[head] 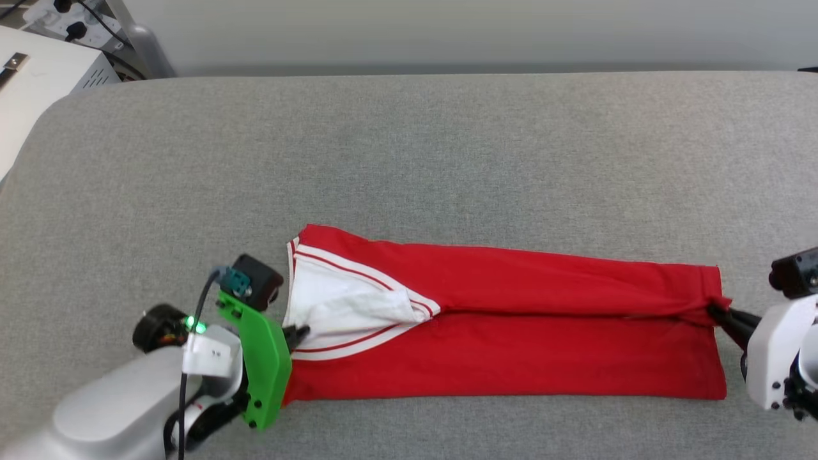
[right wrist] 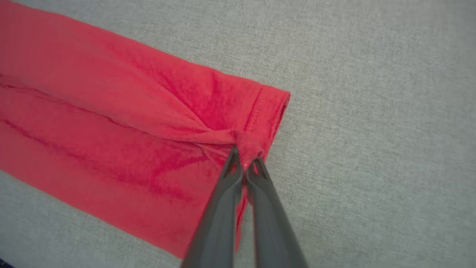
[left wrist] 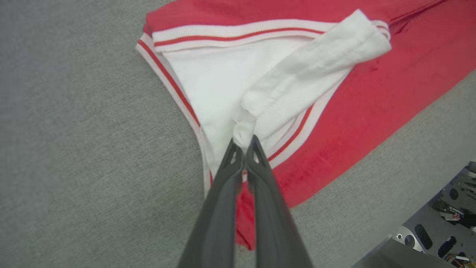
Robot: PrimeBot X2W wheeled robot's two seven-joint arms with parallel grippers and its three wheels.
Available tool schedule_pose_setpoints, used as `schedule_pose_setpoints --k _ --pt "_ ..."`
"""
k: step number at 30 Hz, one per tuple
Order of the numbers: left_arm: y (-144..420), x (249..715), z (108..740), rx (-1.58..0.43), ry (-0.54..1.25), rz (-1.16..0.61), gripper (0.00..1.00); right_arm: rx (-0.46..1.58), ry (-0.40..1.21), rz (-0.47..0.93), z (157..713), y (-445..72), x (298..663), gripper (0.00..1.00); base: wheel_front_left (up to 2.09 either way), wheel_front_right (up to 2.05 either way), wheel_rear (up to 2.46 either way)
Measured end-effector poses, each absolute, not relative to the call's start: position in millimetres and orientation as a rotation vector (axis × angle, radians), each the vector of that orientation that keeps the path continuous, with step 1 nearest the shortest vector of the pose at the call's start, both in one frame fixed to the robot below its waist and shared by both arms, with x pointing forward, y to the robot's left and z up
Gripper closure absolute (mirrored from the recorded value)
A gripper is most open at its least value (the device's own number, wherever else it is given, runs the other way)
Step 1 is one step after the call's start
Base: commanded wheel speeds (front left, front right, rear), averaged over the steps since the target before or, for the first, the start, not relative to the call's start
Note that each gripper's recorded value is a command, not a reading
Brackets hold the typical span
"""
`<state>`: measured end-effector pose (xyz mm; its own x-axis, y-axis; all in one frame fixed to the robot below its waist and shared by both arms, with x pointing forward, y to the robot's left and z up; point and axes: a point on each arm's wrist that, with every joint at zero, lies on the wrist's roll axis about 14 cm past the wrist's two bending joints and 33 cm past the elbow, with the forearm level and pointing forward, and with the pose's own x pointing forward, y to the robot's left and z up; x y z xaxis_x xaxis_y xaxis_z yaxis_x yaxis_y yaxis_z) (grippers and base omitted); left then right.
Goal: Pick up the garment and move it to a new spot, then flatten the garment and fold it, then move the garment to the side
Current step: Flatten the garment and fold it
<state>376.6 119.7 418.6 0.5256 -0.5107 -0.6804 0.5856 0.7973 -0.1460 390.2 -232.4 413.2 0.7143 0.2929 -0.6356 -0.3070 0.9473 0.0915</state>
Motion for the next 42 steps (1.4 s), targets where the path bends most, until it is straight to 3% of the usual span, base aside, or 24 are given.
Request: schedule_pose_setpoints --k 8,9,10,11,23,33,42 --pt "121.7 356.1 381.4 0.05 0.87 -0.628 1.0 0.025 0.815 0.336 379.1 -224.5 368.2 1.0 0.0 0.0 0.0" --pt "122.6 357.1 381.1 0.046 0.863 -0.62 1.0 0.032 0.807 0.333 380.6 -224.0 370.1 0.87 0.0 0.0 0.0" --pt "123.3 359.7 382.6 0.036 0.843 -0.609 0.64 0.039 0.797 0.33 382.9 -223.3 371.9 0.38 0.0 0.0 0.0" --pt "124.6 362.6 384.5 0.03 0.821 -0.596 0.0 0.042 0.788 0.332 385.3 -222.5 372.9 0.0 0.0 0.0 0.0" --pt "155.7 414.9 471.1 0.044 0.274 -0.318 0.0 0.113 0.588 0.289 467.7 -247.9 394.9 0.0 0.0 0.0 0.0" --pt "174.2 430.0 517.5 0.06 0.03 -0.102 0.0 0.216 0.79 0.241 442.0 -261.5 390.9 0.0 0.0 0.0 0.0" --pt "188.8 421.1 512.3 0.056 -0.027 0.009 0.0 0.277 0.969 0.252 389.4 -238.2 384.3 0.0 0.0 0.0 0.0"
